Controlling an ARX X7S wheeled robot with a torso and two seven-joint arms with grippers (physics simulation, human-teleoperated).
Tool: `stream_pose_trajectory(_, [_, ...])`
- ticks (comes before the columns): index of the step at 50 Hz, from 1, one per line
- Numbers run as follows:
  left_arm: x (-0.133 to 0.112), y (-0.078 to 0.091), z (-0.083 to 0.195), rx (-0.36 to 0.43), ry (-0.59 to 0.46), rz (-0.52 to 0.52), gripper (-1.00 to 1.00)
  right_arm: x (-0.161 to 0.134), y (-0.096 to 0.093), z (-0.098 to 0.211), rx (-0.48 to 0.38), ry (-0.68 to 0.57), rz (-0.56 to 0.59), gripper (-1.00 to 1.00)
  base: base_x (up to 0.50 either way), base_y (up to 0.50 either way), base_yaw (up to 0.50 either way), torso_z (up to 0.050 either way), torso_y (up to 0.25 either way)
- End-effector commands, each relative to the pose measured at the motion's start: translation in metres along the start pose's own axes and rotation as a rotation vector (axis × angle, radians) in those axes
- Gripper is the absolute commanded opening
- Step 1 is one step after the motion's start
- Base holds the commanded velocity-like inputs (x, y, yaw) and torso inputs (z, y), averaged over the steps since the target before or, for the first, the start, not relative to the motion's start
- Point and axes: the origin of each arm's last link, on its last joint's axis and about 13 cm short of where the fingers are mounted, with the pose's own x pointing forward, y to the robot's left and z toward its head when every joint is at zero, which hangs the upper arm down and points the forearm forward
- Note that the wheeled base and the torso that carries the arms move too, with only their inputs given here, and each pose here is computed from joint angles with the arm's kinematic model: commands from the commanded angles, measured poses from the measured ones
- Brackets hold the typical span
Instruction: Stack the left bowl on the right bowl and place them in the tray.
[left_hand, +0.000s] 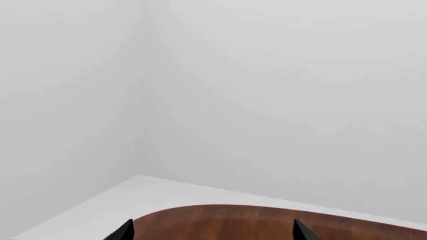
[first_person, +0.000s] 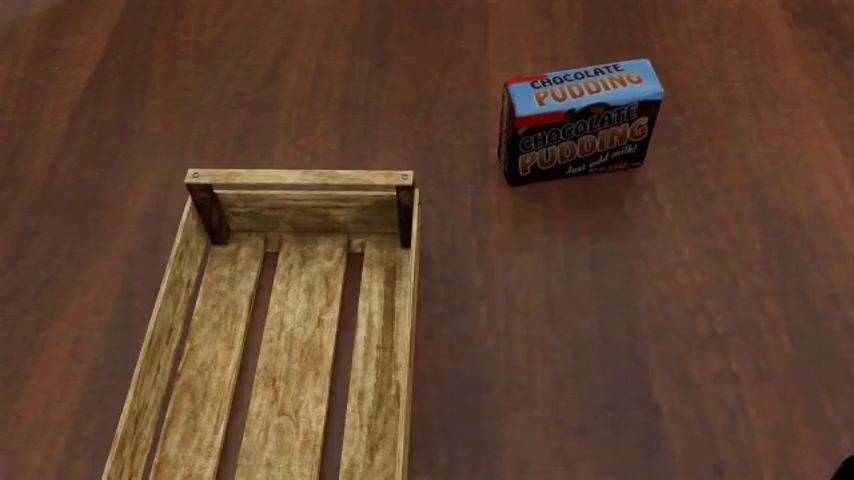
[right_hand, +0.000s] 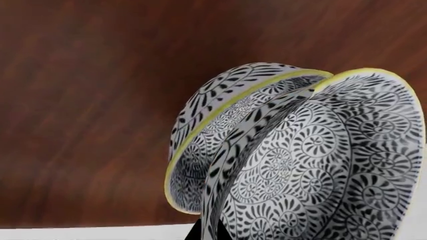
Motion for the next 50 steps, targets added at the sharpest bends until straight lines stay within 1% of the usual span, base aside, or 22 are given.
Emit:
stream_pose_trajectory(1, [0.0, 0.0, 0.0, 0.003, 0.002, 0.002, 1.0, 0.011, 0.002, -0.002, 0.001, 0.021, -0.017, -1.0, 0.0, 0.0, 0.0, 0.0, 0.0])
stream_pose_trajectory(17, [0.0, 0.0, 0.0, 0.01, 0.005, 0.002, 1.0, 0.026, 0.006, 0.0, 0.026, 0.035, -0.015, -1.0, 0.0, 0.0, 0.0, 0.0, 0.0])
stream_pose_trajectory(29, [0.001, 0.0, 0.0, 0.012, 0.01, 0.0, 1.0, 0.036, 0.012, 0.001, 0.028, 0.031, 0.004, -1.0, 0.0, 0.0, 0.0, 0.0, 0.0])
stream_pose_trajectory(32, [0.002, 0.0, 0.0, 0.014, 0.009, 0.001, 1.0, 0.037, 0.01, 0.002, 0.032, 0.025, -0.015, -1.0, 0.0, 0.0, 0.0, 0.0, 0.0])
stream_pose_trajectory(37, [0.002, 0.0, 0.0, 0.015, 0.008, 0.0, 1.0, 0.035, 0.01, 0.003, 0.034, 0.028, -0.013, -1.0, 0.0, 0.0, 0.0, 0.0, 0.0])
stream_pose_trajectory(38, [0.002, 0.0, 0.0, 0.016, 0.008, 0.0, 1.0, 0.035, 0.01, 0.003, 0.035, 0.027, -0.014, 1.0, 0.0, 0.0, 0.0, 0.0, 0.0])
stream_pose_trajectory(50, [0.001, 0.0, 0.0, 0.008, 0.007, 0.001, 1.0, 0.029, 0.008, -0.001, 0.04, 0.025, -0.025, 1.0, 0.0, 0.0, 0.0, 0.0, 0.0])
